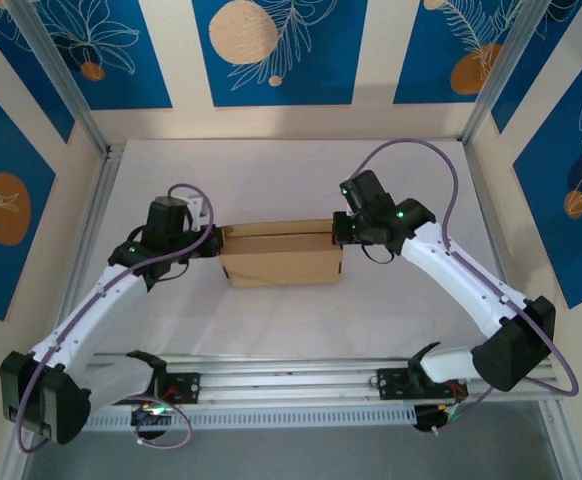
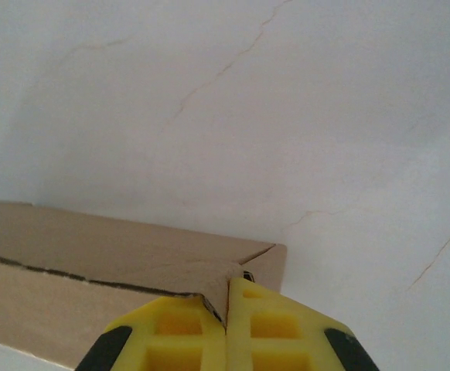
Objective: Fold the paper box
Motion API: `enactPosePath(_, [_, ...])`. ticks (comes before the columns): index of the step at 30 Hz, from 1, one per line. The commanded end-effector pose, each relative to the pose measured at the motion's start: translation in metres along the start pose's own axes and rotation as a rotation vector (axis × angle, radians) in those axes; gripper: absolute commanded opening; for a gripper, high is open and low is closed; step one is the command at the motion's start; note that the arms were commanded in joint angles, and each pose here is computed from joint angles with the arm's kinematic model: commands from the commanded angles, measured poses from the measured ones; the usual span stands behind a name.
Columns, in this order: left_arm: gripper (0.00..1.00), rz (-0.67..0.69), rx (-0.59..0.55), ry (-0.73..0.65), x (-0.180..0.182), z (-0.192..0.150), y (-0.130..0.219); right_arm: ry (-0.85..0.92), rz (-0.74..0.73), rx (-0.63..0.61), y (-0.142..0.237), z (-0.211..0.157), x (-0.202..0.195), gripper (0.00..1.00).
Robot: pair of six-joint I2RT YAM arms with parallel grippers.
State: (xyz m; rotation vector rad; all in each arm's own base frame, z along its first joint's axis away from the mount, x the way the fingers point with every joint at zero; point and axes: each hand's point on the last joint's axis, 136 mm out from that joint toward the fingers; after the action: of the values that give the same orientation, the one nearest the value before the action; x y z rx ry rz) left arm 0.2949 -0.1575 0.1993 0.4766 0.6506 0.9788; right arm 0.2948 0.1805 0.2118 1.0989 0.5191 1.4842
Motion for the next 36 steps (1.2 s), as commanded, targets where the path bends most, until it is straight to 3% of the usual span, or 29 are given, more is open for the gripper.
enactPosePath(1, [0.00,-0.085,-0.084,0.028,-0.019,0.018,0.009,-0.145,-0.035,-0.034,-0.004,-0.004,-0.009,0.00])
enactPosePath(9, [0.00,-0.073,-0.067,0.021,-0.019,0.011,0.006,-0.130,-0.010,-0.109,-0.012,-0.011,-0.016,0.00])
enactPosePath(27, [0.00,-0.024,-0.010,-0.153,-0.032,-0.015,-0.006,-0.038,-0.027,-0.159,-0.015,-0.015,-0.029,0.00])
enactPosePath(36, [0.06,0.061,-0.067,-0.149,-0.029,-0.011,-0.004,-0.041,-0.024,-0.228,-0.008,-0.014,-0.034,0.00])
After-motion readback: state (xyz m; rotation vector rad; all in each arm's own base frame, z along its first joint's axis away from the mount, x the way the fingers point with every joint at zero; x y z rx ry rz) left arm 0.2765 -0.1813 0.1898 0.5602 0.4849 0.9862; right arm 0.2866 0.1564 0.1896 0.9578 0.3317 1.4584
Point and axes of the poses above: each hand's point on the last joint's axis, 136 mm out from that joint toward the fingers, its own y axis back along the fingers, its own x axis along the line the jaws close on, z = x × y, and after that the axes turned 14 degrees about -y, right-handed
